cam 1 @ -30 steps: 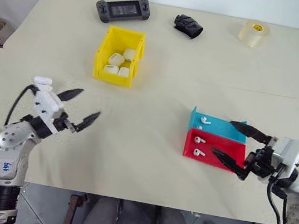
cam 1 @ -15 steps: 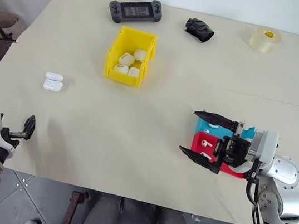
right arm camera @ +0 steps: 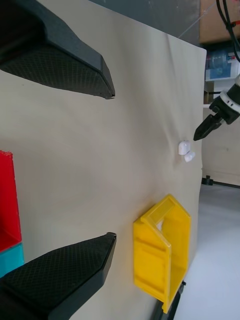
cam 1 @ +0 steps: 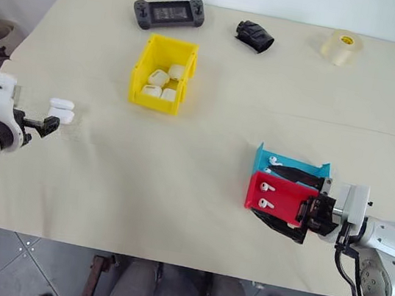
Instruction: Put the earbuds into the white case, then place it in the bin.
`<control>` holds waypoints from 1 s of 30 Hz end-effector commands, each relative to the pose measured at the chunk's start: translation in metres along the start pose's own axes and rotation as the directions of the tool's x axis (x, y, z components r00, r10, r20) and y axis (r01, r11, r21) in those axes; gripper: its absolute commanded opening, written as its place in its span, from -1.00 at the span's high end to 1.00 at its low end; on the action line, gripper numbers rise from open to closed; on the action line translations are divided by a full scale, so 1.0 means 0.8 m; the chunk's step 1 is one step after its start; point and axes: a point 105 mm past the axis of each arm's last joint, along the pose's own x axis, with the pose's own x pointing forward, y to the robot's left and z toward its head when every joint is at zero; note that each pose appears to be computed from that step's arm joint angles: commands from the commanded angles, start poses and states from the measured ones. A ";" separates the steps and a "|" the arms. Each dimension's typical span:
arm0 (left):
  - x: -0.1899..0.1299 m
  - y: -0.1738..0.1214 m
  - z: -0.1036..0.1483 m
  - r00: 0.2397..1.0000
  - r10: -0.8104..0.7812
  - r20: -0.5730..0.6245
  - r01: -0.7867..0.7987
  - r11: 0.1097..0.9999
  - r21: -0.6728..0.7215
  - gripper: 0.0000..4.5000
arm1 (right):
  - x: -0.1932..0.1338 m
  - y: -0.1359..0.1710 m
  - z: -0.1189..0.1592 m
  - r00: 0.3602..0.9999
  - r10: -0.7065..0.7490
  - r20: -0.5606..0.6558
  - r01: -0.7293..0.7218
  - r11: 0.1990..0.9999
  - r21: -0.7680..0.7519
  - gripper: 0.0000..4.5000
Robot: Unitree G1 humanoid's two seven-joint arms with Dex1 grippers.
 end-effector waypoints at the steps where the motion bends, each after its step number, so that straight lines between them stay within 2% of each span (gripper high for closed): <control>1: 0.004 0.008 0.008 0.993 0.017 -0.116 -0.017 1.000 0.001 -0.99 | 0.006 0.005 0.013 0.999 0.002 0.039 -0.001 1.000 -0.021 -1.00; 4: 0.011 0.007 0.019 0.987 0.012 -0.162 -0.017 0.999 -0.030 -0.99 | 0.010 0.010 0.013 0.999 0.005 0.044 -0.004 1.000 -0.015 -1.00; 9: 0.024 0.011 0.035 0.987 0.003 -0.160 -0.006 1.000 -0.017 -0.99 | 0.013 0.011 0.014 0.999 -0.004 0.053 0.004 1.000 -0.011 -1.00; 13: 0.031 0.013 0.032 0.977 -0.012 -0.215 0.006 1.000 -0.028 -0.99 | 0.015 0.012 0.015 0.998 -0.008 0.057 0.009 1.000 -0.012 -1.00; 20: 0.041 0.021 0.032 0.971 -0.022 -0.237 0.003 0.997 -0.078 -0.99 | 0.014 0.012 0.015 0.997 -0.041 0.061 0.043 0.999 -0.021 -1.00; 28: 0.052 0.018 0.020 0.959 -0.045 -0.279 0.028 0.997 -0.066 -0.99 | 0.014 0.012 0.015 0.997 -0.052 0.058 0.053 0.998 -0.026 -1.00; 30: 0.053 0.018 0.019 0.957 -0.053 -0.284 0.033 0.997 -0.075 -0.81 | 0.015 0.012 0.015 0.997 -0.053 0.060 0.055 0.998 -0.028 -1.00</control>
